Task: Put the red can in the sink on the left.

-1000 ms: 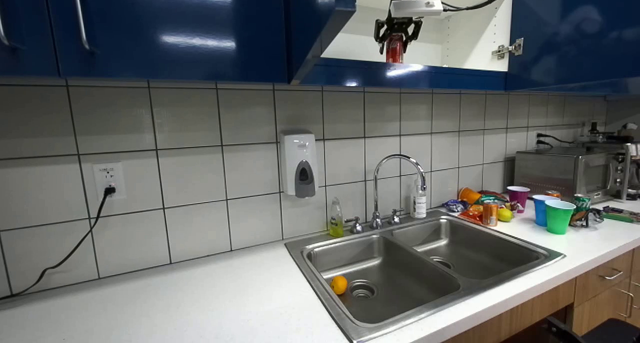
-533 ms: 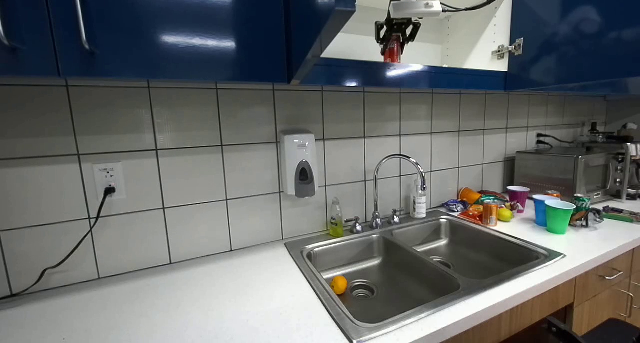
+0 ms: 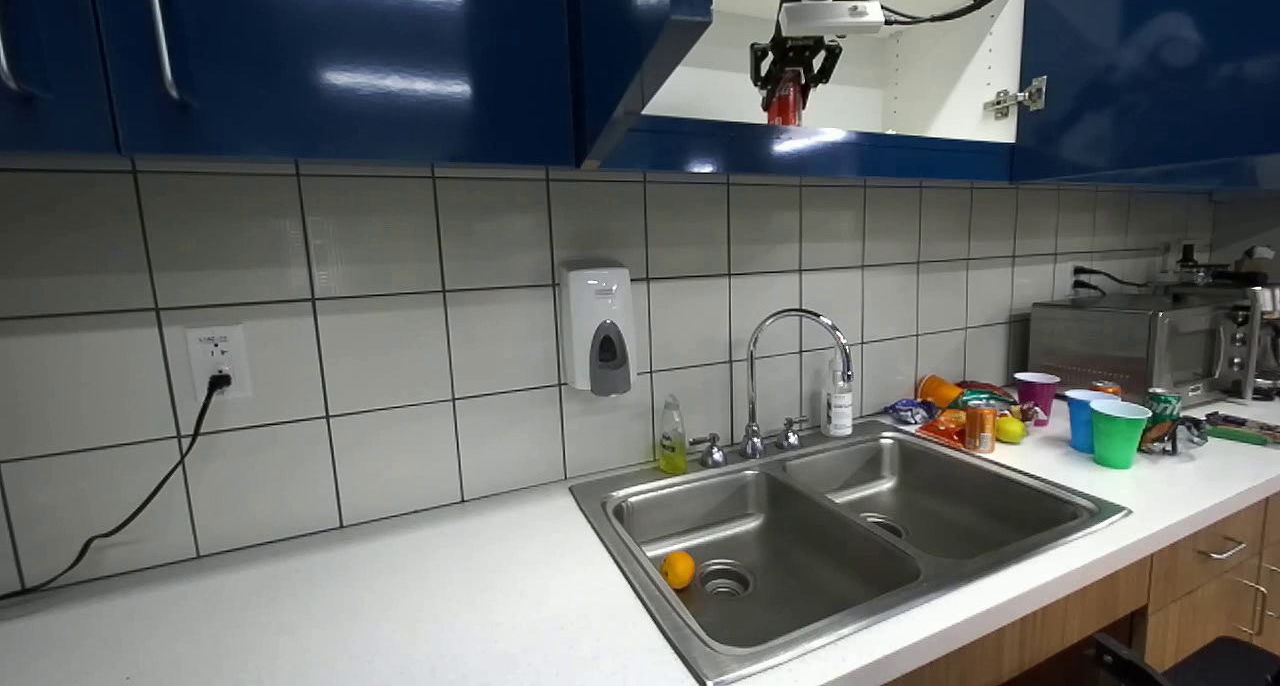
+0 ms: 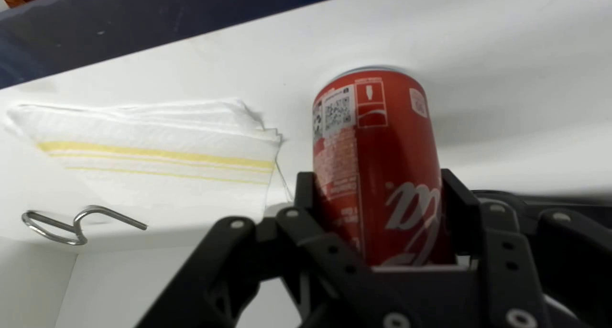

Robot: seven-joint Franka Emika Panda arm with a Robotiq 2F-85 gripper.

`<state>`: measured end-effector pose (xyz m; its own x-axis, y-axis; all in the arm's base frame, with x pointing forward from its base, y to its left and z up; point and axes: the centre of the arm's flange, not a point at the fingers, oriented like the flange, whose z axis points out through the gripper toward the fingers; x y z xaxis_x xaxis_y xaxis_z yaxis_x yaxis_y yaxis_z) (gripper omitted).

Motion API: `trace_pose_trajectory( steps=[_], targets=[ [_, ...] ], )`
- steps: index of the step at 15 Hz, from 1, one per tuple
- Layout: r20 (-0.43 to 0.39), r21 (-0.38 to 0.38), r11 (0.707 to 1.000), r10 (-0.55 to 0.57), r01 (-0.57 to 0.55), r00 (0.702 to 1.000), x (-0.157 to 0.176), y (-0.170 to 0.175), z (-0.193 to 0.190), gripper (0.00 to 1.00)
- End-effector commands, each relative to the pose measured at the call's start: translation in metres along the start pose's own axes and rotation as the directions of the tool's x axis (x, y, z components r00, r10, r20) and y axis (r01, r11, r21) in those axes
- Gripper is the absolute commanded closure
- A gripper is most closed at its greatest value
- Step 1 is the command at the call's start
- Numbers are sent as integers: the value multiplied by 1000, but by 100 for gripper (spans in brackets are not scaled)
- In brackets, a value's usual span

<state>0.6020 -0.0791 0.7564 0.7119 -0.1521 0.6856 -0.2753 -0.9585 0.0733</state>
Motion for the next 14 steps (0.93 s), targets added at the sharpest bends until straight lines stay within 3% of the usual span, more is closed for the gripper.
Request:
trace_pose_trajectory(
  steps=[1, 14],
  targets=[
    [-14, -6, 1000, -15, 15, 1000, 4, -2, -4, 62],
    [-32, -3, 1000, -22, 22, 999, 0, -7, -18, 62]
  ],
)
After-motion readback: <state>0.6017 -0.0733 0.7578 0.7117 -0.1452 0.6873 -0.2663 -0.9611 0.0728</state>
